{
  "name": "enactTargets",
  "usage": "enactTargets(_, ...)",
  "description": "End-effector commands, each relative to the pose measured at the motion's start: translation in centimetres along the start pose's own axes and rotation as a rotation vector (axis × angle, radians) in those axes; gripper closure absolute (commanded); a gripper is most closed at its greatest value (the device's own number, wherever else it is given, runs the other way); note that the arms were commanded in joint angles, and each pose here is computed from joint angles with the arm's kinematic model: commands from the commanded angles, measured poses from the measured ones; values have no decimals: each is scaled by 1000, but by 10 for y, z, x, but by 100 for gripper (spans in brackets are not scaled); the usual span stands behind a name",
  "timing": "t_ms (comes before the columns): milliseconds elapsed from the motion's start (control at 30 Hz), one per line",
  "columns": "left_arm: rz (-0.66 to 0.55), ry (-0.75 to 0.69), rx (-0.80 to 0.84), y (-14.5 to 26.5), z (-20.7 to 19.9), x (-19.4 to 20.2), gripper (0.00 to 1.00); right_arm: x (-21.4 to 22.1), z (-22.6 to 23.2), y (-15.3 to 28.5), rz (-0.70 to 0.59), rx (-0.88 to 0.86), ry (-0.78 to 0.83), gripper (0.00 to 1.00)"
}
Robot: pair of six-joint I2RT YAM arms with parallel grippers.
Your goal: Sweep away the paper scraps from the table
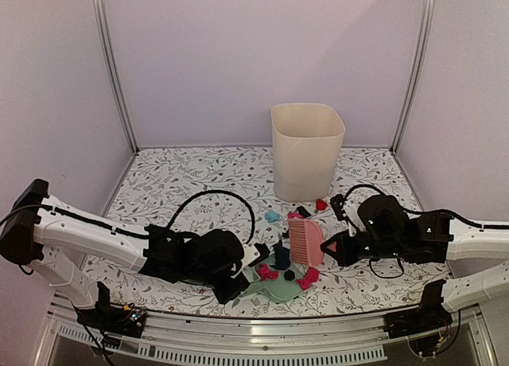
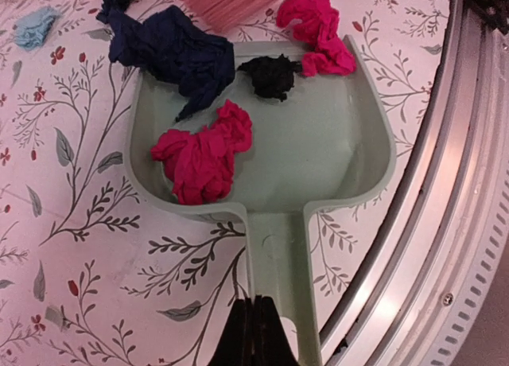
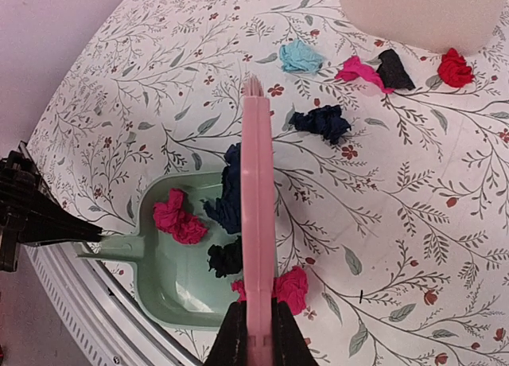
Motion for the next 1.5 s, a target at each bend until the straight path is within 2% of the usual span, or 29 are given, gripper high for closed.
enactTargets(0,3,8,0,-1,3,2,100,-11,-14,14,-76,117,-46,100)
enactTargets(200,8,17,2,1,4,7,100,-12,-27,15,-83,232,-48,100)
enactTargets(300,10,21,1,2,4,10,100,-7,-40,15,-56,344,-69,100)
enactTargets(433,9,25,-3,4,5,11,100,6,-45,13,11,398,-82,100)
enactTargets(633,10,27,-11,3,6,14,100,28,-23,10,107,316,-59,100)
enactTargets(800,4,23,-8,2,6,12,100,39,10,5,155,145,-17,100)
enactTargets(1000,1,19,1,0,4,11,100,20,42,4,72,-51,2,100)
enactTargets(1100,4,21,3,0,4,13,100,14,46,9,46,-69,22,100)
enactTargets(1367,-1,27,9,0,5,18,100,-5,8,25,-153,164,-26,100)
enactTargets(1467,0,28,13,-1,4,18,100,-8,-1,20,-190,238,-21,100)
Point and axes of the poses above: each gripper's point midway between its finger pads, its own y axis back along the fingers, its own z axis along the line the jaws close on, x = y × z, the point moved 5 cm from there along y, back along the fingers, and after that the axes turned 6 degrees about -y, right-handed, at the moved point
